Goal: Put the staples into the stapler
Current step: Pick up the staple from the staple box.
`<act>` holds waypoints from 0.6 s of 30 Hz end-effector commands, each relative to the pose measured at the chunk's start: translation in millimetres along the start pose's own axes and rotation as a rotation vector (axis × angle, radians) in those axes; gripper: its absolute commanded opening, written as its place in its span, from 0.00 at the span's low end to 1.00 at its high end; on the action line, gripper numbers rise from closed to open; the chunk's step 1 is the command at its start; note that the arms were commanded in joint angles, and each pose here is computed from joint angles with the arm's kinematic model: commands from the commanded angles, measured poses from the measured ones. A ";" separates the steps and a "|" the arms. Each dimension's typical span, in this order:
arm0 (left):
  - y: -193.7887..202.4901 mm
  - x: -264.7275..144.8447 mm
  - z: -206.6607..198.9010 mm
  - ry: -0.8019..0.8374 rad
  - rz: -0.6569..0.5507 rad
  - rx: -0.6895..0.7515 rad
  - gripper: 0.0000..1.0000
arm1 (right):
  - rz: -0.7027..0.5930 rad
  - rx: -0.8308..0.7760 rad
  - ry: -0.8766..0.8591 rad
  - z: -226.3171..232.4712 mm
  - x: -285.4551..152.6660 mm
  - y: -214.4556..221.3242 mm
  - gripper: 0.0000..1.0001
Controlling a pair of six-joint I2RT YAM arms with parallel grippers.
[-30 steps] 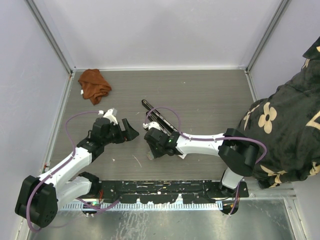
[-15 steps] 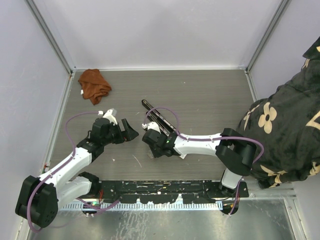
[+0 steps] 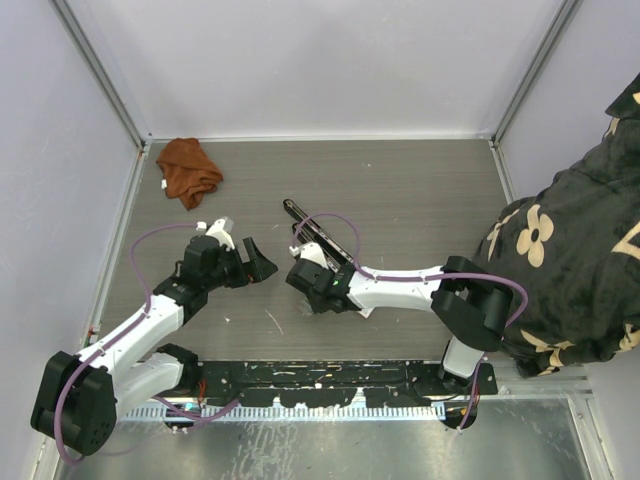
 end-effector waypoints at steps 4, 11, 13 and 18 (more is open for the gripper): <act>-6.9 -0.9 -7.8 0.060 -0.038 -0.001 0.87 | -0.059 0.031 0.025 0.1 -9.4 -15.2 0.15; -6.1 -1.0 -7.6 0.069 -0.033 0.003 0.87 | -0.065 0.045 -0.043 2.9 -3.9 -16.4 0.15; -5.9 -1.5 -7.9 0.072 -0.033 0.003 0.87 | -0.060 0.057 -0.064 0.5 -0.6 -15.4 0.15; -6.0 -4.0 -8.6 0.078 -0.039 0.009 0.87 | -0.049 0.088 -0.140 -5.3 7.1 -13.1 0.14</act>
Point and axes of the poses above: each gripper's point midway between its finger pads, its own x axis out along the fingers, its own z axis along the line the jaws close on, y = z × x, the point moved 9 cm from there along -x, back along the fingers, and after that the axes turned 9 degrees about -x, right-handed, at the moved point
